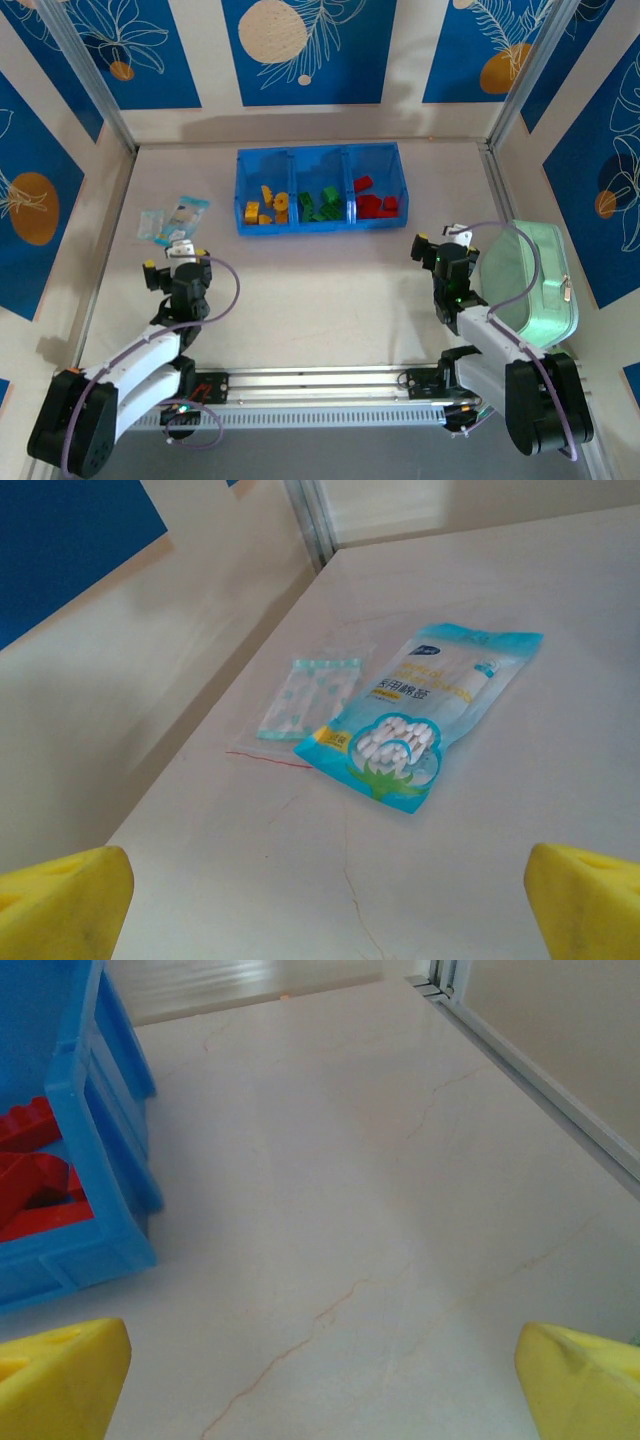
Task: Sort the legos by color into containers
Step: Reset both arms
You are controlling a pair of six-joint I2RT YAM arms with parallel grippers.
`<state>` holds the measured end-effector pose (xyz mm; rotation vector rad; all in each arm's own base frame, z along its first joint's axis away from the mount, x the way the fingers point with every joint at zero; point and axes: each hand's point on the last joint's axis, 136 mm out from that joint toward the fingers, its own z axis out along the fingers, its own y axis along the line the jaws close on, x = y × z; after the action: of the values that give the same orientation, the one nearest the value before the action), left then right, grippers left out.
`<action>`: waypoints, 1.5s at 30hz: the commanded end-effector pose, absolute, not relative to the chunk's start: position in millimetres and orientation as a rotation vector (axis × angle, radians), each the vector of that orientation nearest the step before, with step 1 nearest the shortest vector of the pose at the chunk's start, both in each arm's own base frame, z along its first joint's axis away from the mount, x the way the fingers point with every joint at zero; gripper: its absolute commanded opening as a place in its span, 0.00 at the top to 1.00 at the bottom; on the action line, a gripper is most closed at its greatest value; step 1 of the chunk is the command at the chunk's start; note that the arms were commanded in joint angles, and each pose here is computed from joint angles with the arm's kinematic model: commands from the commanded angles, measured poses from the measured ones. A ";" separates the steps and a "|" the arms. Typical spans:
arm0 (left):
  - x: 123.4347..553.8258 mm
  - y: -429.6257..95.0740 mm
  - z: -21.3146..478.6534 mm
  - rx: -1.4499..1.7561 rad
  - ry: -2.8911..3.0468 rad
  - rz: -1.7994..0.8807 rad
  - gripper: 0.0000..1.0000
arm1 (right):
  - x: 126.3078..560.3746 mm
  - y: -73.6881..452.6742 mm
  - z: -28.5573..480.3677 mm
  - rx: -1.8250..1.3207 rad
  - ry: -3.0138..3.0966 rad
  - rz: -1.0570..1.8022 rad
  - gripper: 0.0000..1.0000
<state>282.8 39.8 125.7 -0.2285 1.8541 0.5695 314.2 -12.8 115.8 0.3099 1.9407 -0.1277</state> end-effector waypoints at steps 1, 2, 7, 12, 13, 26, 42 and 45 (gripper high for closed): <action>291.5 38.7 139.8 -0.249 1.798 0.531 0.00 | 317.2 -16.5 126.7 0.320 1.866 -0.121 0.01; 292.2 38.9 140.3 -0.251 1.793 0.529 0.00 | 317.6 -17.9 127.3 0.327 1.856 -0.117 0.01; 292.3 39.9 142.6 -0.263 1.755 0.516 0.00 | 321.1 -21.4 127.9 0.351 1.835 -0.100 0.01; 284.0 43.1 147.2 -0.296 1.679 0.480 0.00 | 325.2 -21.2 128.2 0.348 1.824 -0.099 0.01; 282.7 43.7 147.0 -0.302 1.669 0.468 0.00 | 326.5 -21.5 128.4 0.351 1.819 -0.098 0.01; 301.7 43.2 145.1 -0.319 1.625 0.422 0.00 | 342.8 -21.9 128.5 0.343 1.808 -0.102 0.01; 308.4 42.6 146.7 -0.323 1.560 0.417 0.00 | 342.5 -38.7 123.8 0.397 1.670 -0.079 0.01; 309.2 41.8 146.7 -0.318 1.561 0.414 0.00 | 345.4 -29.6 125.0 0.352 1.683 -0.088 0.01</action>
<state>307.7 40.4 131.8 -0.2987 1.6262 0.4430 338.5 -35.1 95.7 0.3781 1.7987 -0.1134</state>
